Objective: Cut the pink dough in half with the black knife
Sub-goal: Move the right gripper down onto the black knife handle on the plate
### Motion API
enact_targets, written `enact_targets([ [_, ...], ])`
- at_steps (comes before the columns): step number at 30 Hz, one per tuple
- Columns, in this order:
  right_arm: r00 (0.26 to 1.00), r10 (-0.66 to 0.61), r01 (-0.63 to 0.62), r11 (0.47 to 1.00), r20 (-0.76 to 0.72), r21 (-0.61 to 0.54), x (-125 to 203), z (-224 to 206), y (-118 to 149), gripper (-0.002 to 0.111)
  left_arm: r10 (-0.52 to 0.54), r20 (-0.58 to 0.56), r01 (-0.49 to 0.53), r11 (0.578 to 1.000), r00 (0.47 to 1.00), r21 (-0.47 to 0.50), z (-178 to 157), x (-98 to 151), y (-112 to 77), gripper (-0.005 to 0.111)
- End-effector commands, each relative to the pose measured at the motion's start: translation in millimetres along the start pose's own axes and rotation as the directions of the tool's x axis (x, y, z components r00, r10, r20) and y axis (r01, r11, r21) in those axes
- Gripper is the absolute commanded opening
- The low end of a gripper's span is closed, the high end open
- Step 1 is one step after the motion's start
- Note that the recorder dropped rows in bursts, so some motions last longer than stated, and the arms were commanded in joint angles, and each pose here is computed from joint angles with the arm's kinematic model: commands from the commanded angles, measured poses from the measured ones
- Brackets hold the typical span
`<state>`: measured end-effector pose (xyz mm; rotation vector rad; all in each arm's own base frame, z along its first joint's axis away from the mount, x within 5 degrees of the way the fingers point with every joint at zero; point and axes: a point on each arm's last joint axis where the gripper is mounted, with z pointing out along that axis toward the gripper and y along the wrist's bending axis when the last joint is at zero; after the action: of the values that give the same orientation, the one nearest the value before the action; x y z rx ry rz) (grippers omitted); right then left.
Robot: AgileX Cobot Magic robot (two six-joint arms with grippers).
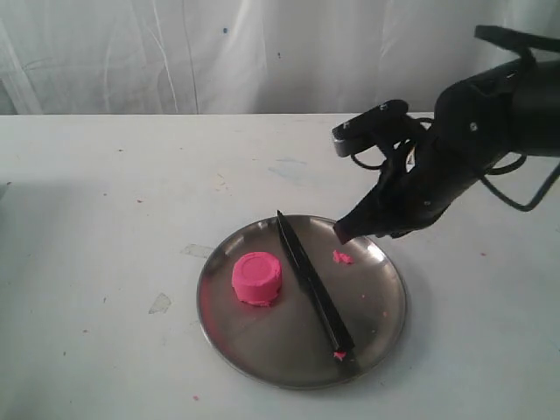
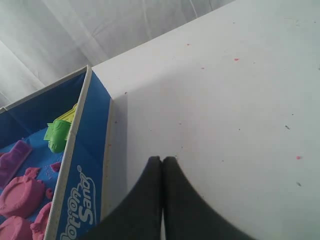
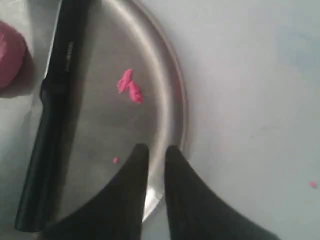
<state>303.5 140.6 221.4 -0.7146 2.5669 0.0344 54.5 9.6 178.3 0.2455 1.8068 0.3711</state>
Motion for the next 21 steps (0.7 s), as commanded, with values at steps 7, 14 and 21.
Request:
enact_targets([
  [7,0.983,-0.161,0.145,0.976,-0.091,-0.161,6,48,60,0.044,-0.003,0.002,0.003,1.000,1.000,-0.004,0,1,-0.2,0.000],
  [14,0.977,-0.157,0.133,0.977,-0.143,-0.165,13,69,62,0.044,-0.003,0.002,0.003,1.000,1.000,-0.004,0,1,-0.2,0.000],
  [21,0.977,-0.157,0.133,0.977,-0.143,-0.165,13,70,62,0.038,-0.003,0.002,0.003,1.000,1.000,-0.004,0,1,-0.2,0.000],
])
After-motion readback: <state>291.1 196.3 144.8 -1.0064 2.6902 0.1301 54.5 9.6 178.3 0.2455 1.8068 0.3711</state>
